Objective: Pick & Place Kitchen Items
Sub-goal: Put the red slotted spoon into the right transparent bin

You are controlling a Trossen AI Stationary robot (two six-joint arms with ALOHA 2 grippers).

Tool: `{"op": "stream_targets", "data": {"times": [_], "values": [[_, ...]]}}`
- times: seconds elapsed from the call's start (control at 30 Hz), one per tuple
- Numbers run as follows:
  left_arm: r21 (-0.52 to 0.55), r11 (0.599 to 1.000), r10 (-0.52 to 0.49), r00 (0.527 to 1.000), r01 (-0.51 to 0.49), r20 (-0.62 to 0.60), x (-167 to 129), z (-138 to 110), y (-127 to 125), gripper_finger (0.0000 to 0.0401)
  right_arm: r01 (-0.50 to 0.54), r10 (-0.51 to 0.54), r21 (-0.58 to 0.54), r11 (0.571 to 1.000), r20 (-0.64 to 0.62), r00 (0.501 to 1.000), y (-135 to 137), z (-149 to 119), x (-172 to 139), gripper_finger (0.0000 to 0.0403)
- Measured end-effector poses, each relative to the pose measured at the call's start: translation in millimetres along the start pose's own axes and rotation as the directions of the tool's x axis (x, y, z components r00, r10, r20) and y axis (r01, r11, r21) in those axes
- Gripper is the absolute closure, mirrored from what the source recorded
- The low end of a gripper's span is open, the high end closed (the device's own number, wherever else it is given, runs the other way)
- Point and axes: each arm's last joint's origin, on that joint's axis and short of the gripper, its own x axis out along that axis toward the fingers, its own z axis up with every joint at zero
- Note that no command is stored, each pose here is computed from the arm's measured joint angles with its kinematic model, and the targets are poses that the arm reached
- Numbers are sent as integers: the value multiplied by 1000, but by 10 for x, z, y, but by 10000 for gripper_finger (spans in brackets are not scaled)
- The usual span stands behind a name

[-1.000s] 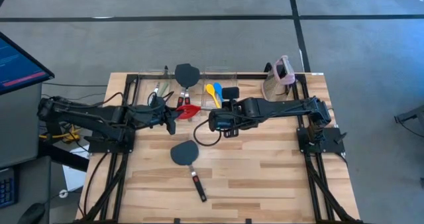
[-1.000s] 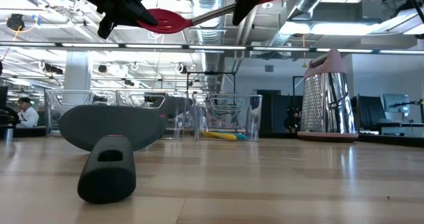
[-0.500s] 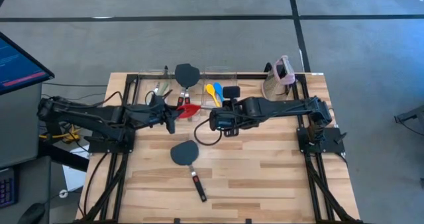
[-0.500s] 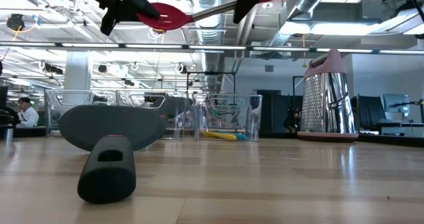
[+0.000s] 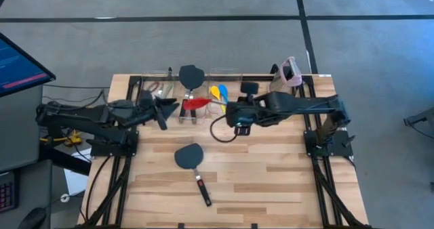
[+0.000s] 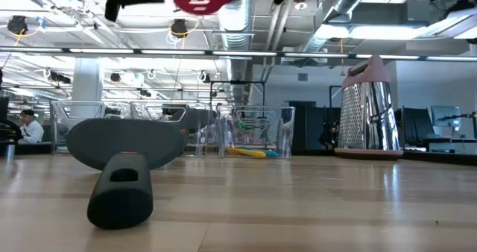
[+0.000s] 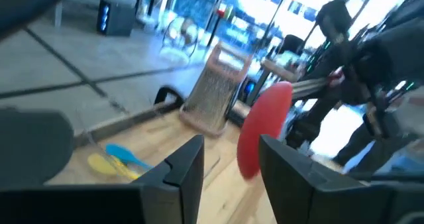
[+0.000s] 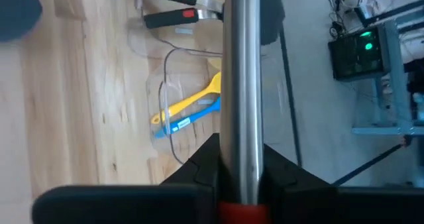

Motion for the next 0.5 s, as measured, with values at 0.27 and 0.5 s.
{"op": "stream_targets", "data": {"times": [0.27, 0.5], "values": [[5, 997, -74, 993, 74, 89, -235, 196, 79, 306, 68, -98, 263, 962, 105, 990, -308, -152, -387, 366], [16, 988, -151, 984, 151, 92, -304, 238, 88, 345, 67, -206, 479, 875, 244, 948, -442, -134, -648, 367]]}}
